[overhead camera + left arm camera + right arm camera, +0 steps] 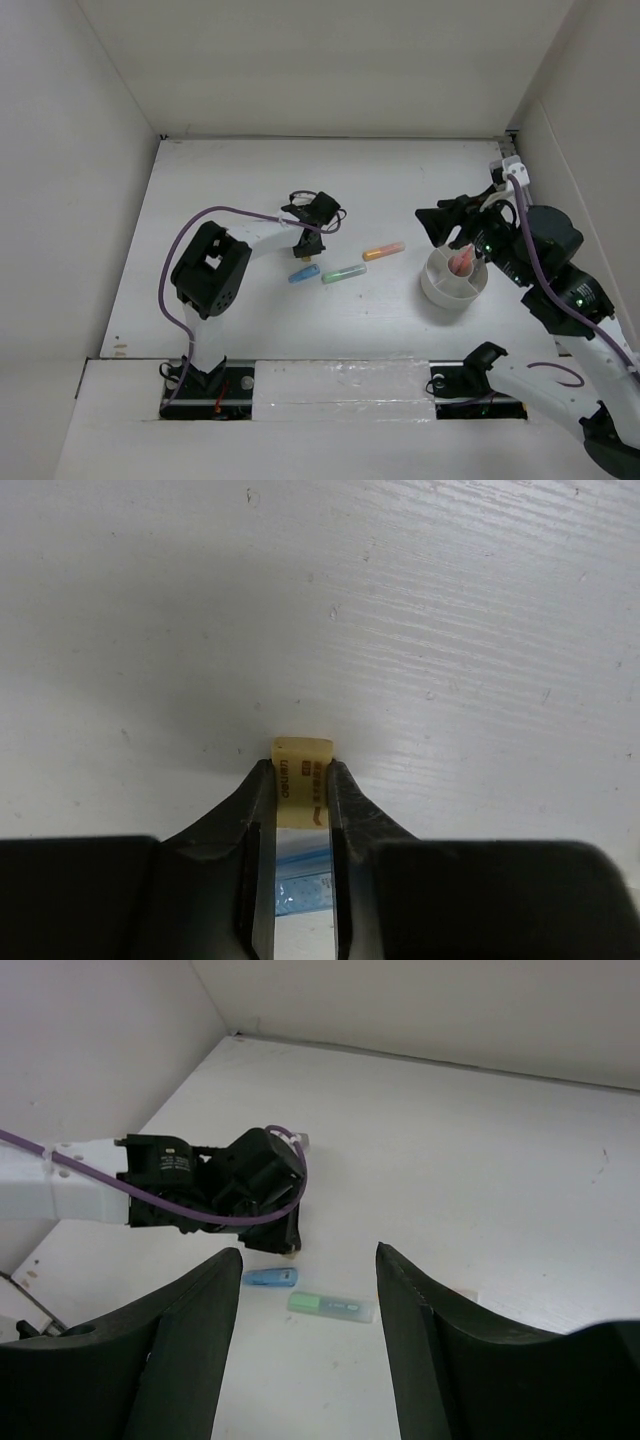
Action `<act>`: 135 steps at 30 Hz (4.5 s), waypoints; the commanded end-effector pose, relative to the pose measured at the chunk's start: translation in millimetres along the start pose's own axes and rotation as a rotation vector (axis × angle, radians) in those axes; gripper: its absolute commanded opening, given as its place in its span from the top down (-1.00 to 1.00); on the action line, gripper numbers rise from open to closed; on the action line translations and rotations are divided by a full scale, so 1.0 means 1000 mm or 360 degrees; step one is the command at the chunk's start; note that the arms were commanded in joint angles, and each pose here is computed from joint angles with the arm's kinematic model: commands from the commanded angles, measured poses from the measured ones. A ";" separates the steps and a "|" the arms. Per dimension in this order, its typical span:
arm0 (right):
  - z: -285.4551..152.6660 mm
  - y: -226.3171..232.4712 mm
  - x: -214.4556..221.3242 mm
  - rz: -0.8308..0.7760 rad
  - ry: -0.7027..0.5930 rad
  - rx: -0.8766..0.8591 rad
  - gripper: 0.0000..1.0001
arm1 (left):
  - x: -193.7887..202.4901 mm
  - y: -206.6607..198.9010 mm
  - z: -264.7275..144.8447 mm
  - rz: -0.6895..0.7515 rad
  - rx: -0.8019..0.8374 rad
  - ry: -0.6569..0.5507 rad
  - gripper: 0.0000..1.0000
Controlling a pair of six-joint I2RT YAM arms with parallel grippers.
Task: Sort the stationery into containers
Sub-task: Pick up the stationery from the center of the board, then place the stationery in the storage box.
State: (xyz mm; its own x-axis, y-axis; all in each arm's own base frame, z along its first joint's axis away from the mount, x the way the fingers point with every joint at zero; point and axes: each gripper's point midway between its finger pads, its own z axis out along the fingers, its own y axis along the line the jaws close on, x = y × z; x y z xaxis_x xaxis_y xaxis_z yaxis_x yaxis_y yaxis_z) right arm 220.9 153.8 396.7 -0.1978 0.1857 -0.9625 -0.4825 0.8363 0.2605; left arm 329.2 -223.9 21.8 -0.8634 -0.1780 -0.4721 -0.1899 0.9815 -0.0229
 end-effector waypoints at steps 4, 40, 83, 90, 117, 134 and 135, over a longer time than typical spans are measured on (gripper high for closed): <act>0.014 0.018 0.012 -0.0018 -0.0012 -0.0176 -0.17 | 0.000 0.009 0.006 0.0016 -0.0013 0.0016 1.00; 0.128 0.072 0.039 0.0273 -0.0508 -0.0176 0.05 | -0.124 -0.074 -0.329 -0.0491 0.1656 -0.0627 1.00; 0.141 0.071 0.034 0.0171 -0.0587 -0.0262 1.00 | -0.111 -0.082 -0.345 -0.0385 0.1817 -0.0571 0.45; 0.137 0.071 0.046 0.0083 -0.0504 -0.0288 1.00 | -0.129 -0.067 -0.368 -0.0409 0.1822 -0.0777 -0.62; 0.018 -0.147 0.111 0.0430 -0.0014 0.1602 1.00 | -0.100 0.072 -0.279 -0.0340 0.0729 -0.0841 -1.00; 0.018 -0.182 0.147 0.0698 -0.0036 0.2034 1.00 | -0.077 0.105 -0.190 -0.0186 0.0630 -0.0622 -1.00; 0.021 -0.181 0.142 0.0729 -0.0052 0.2048 1.00 | -0.074 0.106 -0.186 -0.0183 0.0621 -0.0608 -1.00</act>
State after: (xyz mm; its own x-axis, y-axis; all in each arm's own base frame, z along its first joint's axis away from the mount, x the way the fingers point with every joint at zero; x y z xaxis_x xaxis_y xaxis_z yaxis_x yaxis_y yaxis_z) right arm 297.4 45.1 194.2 -0.1957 0.5116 -0.8366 0.6975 0.6723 0.2480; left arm 280.7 -115.0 209.9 -0.6296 -0.3425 -0.6974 -0.0849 0.9225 -0.3765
